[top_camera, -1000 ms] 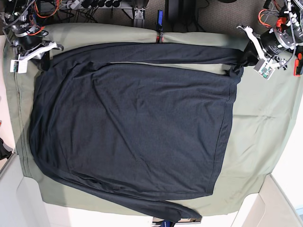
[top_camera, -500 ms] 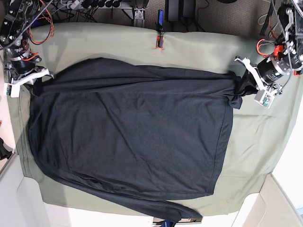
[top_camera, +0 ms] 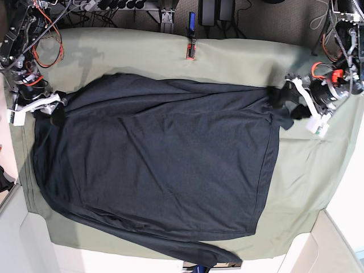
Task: Fold the T-shirt properly
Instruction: 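Drag the grasped shoulder corners toward the hem, folding the shirt over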
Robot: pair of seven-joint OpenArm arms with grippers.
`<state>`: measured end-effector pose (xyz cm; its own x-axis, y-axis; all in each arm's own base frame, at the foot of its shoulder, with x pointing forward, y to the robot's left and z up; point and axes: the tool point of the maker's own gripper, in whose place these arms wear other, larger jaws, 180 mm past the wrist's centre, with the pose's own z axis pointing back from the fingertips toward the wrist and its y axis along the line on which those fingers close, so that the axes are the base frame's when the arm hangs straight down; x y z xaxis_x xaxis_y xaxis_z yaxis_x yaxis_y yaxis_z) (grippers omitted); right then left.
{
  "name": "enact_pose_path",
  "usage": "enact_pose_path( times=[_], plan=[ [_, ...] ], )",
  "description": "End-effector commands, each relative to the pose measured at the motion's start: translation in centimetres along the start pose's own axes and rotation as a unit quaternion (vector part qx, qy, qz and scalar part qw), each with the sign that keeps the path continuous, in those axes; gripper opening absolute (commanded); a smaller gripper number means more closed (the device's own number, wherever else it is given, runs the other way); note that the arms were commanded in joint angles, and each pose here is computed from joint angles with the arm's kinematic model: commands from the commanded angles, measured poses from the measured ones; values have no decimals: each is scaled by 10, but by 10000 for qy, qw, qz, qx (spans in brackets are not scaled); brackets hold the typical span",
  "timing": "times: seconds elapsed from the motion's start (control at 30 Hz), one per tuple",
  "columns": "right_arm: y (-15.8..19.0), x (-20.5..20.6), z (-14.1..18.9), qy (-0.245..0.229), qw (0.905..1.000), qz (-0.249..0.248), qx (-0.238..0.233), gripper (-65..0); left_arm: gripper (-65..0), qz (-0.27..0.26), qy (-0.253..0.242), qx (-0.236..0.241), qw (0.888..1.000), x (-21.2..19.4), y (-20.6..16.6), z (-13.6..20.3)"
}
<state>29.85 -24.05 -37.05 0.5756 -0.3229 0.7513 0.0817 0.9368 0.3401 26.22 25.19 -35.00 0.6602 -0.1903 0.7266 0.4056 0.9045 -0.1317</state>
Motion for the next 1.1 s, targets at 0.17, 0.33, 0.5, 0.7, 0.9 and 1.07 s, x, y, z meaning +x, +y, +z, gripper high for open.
enact_pose_path(
  times=[0.17,0.33,0.5,0.7,0.9,1.07],
  plan=[
    [-19,12,33,-318,9992,47,-236,-264,-214,99,-180,88,9997,-2,4,26],
    [-22,-6,37,-224,9992,-54,-316,-264,-214,231,-270,82,9993,-6,0,21],
    [-13,-9,27,-305,9988,-295,-229,-264,-214,432,-387,261,9980,-10,12,12],
    [-13,-23,0,-101,9988,-440,-187,-264,-214,701,-256,466,9961,-19,32,-1],
    [1,-34,-11,88,9991,-416,15,-264,-214,875,-259,340,9952,-23,26,-11],
    [5,-36,-13,123,9991,-406,60,-264,-216,984,-216,130,9948,-31,9,-24]
  ],
)
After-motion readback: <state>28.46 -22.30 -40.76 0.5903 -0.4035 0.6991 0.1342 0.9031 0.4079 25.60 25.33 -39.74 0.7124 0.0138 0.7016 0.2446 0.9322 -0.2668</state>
